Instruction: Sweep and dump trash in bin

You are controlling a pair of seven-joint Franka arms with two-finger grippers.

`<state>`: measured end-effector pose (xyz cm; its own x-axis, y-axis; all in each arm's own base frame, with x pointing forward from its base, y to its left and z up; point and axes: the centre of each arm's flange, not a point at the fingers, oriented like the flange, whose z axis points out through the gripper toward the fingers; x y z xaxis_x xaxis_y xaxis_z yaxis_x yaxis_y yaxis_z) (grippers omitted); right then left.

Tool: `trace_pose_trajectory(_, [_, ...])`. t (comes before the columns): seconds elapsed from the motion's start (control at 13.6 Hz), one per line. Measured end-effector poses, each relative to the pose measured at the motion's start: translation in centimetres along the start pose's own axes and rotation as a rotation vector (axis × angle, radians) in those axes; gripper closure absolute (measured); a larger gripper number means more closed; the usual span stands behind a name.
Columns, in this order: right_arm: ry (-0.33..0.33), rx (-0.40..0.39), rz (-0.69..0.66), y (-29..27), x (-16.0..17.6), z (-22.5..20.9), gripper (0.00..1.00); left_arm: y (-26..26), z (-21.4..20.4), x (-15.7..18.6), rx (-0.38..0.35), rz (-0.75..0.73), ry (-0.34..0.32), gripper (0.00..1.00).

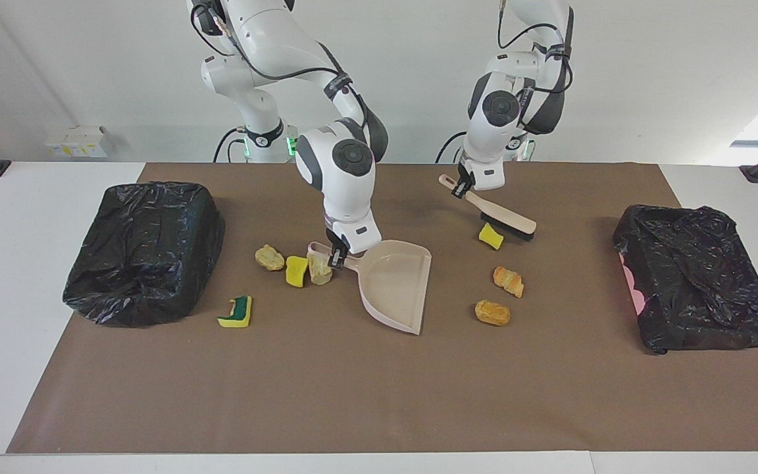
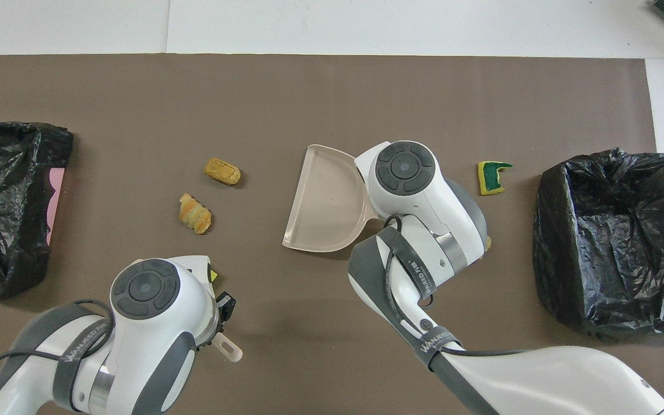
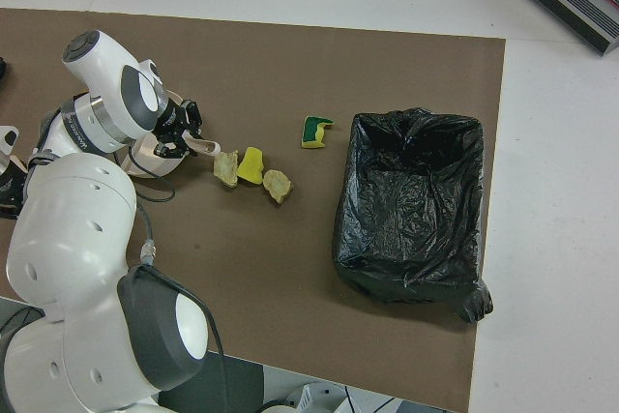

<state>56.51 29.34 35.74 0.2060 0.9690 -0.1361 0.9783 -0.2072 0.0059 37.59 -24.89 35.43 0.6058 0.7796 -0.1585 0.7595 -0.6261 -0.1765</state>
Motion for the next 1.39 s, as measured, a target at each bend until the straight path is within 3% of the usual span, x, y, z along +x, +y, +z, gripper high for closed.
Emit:
trace_pose_trajectory(0.37, [-0.024, -0.023, -0.108, 0.0, -0.1, -0.1, 0.69, 3.9, -0.7, 1.0, -0.104, 0.026, -0.028, 0.74])
trace_pose_trajectory(0.59, [-0.026, -0.024, -0.110, 0.0, -0.1, -0.1, 0.69, 5.6, -1.7, 1.3, -0.135, 0.152, -0.037, 0.74])
trace_pose_trajectory(1.1, [-0.029, -0.021, -0.106, -0.1, -0.2, 0.0, 0.69, 5.6, -2.9, 0.7, -0.085, 0.505, -0.054, 0.74])
trace_pose_trajectory(1.39, [-0.029, -0.021, -0.102, -0.1, -0.2, -0.1, 0.69, 5.5, -7.0, 3.2, -0.083, 0.564, -0.030, 0.74])
